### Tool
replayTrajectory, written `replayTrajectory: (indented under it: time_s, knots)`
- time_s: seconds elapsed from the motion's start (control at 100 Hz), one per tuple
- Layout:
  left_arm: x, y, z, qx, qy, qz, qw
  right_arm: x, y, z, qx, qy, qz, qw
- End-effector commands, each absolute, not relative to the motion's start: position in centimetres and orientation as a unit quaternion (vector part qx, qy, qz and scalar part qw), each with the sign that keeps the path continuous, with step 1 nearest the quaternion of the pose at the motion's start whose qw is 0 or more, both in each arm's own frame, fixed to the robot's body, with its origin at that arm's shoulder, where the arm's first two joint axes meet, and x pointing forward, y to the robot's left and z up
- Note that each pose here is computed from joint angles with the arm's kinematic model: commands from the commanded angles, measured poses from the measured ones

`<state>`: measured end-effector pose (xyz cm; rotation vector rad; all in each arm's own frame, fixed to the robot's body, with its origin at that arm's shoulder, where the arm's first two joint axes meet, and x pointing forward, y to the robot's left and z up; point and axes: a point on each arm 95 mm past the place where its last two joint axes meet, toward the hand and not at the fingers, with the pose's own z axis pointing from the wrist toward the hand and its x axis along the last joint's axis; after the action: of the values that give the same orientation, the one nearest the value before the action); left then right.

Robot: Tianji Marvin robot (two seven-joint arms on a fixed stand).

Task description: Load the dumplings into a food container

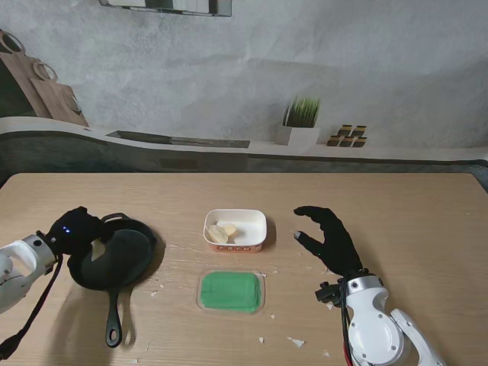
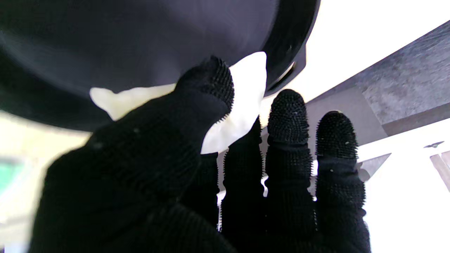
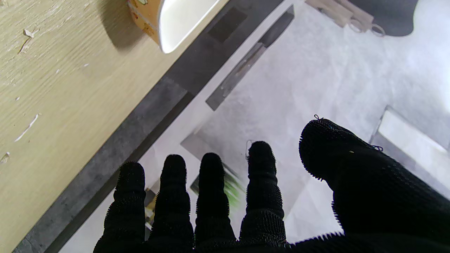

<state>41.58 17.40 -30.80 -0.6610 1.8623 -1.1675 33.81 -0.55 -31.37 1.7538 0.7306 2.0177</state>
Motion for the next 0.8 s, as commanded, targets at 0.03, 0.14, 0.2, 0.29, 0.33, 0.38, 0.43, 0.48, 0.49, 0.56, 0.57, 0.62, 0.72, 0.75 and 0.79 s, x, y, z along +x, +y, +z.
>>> replayTrajectory:
  time_s: [0.03,0.14,0.2,0.29,0.33,0.38,0.43,0.48,0.49,0.56,0.57,0.62,0.72,0.75,0.79]
  knots:
    - [42.5,14.4,-28.4,-0.241,0.725,-0.501,0.407,33.6,-0.4,-31.4,0.623,0.255,0.718,0.176]
    - [43.5,11.2,-26.3,-0.237,0.702,-0.548,0.389,33.5,-0.5,-31.3,0.622,0.254,0.720,0.177]
    - [44.1,9.0,-25.5,-0.234,0.690,-0.573,0.376,33.5,-0.6,-31.2,0.621,0.252,0.721,0.177]
    - [45.2,5.7,-24.7,-0.236,0.672,-0.605,0.357,33.5,-0.8,-31.1,0.619,0.250,0.723,0.178]
    - [45.7,4.3,-24.5,-0.236,0.667,-0.615,0.348,33.5,-0.9,-31.1,0.619,0.249,0.724,0.178]
    - [46.3,2.5,-24.5,-0.240,0.659,-0.628,0.337,33.5,-0.9,-31.1,0.618,0.248,0.724,0.178]
    - [46.8,0.7,-24.6,-0.242,0.655,-0.638,0.324,33.4,-1.0,-31.1,0.618,0.247,0.725,0.179]
    - [47.3,-0.9,-24.9,-0.246,0.651,-0.646,0.314,33.4,-1.1,-31.1,0.617,0.246,0.726,0.179]
    - [47.4,-1.3,-24.9,-0.247,0.650,-0.648,0.311,33.4,-1.1,-31.1,0.617,0.245,0.726,0.179]
    - [48.0,-3.2,-25.4,-0.256,0.645,-0.655,0.298,33.5,-1.2,-31.0,0.616,0.244,0.727,0.180]
    - [48.1,-3.5,-25.5,-0.257,0.644,-0.657,0.296,33.5,-1.3,-31.0,0.616,0.244,0.727,0.180]
    - [48.4,-4.7,-26.0,-0.265,0.642,-0.660,0.287,33.5,-1.3,-31.0,0.616,0.243,0.727,0.179]
    - [49.0,-6.8,-26.9,-0.276,0.639,-0.665,0.271,33.5,-1.3,-31.0,0.616,0.242,0.728,0.180]
    - [49.1,-7.4,-27.2,-0.278,0.638,-0.666,0.267,33.5,-1.4,-31.0,0.616,0.241,0.728,0.179]
    - [49.2,-8.0,-27.6,-0.281,0.638,-0.667,0.262,33.5,-1.4,-30.9,0.616,0.241,0.728,0.179]
